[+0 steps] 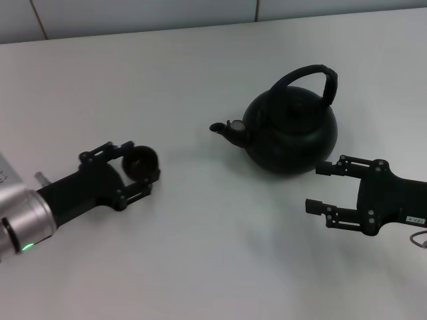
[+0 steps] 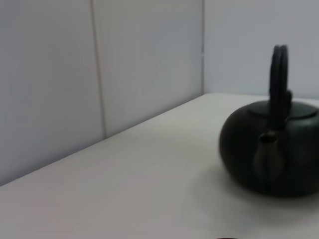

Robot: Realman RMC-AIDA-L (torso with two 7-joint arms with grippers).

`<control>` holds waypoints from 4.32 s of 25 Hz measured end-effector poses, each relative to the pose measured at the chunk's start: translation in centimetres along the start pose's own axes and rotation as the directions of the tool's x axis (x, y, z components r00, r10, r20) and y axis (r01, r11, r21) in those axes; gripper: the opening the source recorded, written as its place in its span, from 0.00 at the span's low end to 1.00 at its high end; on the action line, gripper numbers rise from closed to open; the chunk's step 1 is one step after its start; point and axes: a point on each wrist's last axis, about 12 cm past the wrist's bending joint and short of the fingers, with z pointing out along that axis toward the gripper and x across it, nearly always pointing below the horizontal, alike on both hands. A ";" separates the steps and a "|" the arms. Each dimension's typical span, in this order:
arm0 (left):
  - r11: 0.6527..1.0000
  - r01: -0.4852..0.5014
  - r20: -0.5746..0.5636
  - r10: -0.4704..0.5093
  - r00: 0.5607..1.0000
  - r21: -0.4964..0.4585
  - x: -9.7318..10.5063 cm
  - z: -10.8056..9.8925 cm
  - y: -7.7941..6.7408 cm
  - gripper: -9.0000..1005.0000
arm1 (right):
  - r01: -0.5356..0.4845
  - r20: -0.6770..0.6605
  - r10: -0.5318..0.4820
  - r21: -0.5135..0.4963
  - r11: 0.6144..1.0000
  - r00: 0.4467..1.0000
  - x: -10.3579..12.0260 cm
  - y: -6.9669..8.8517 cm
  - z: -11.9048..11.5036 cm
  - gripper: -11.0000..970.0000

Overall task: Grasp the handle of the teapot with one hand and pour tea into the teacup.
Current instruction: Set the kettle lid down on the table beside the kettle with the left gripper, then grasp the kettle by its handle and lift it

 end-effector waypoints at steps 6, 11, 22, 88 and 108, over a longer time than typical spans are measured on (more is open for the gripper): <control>0.998 -0.006 0.026 0.004 1.000 0.064 -1.4 2.3 -0.7 0.69 | 0.002 0.002 -0.002 -0.003 1.000 1.000 -0.1 0.0 0.1 0.73; 0.996 -0.026 0.017 0.024 1.000 0.088 -2.2 4.0 -0.9 0.70 | 0.001 0.002 -0.001 -0.002 1.000 1.000 0.0 0.0 0.0 0.73; 0.997 -0.044 -0.019 0.045 0.999 0.069 -1.5 4.4 -1.6 0.71 | 0.000 0.001 0.000 -0.001 1.000 1.000 0.0 0.0 0.0 0.73; 0.996 -0.022 0.083 0.015 0.996 0.086 -0.2 -14.4 0.8 0.83 | -0.017 0.017 0.017 0.009 1.000 1.000 -0.1 -0.2 0.6 0.73; 0.992 -0.047 -0.001 0.048 0.999 0.120 0.3 -13.4 0.6 0.83 | -0.058 0.255 -0.016 0.281 0.958 0.967 1.9 1.9 -0.2 0.73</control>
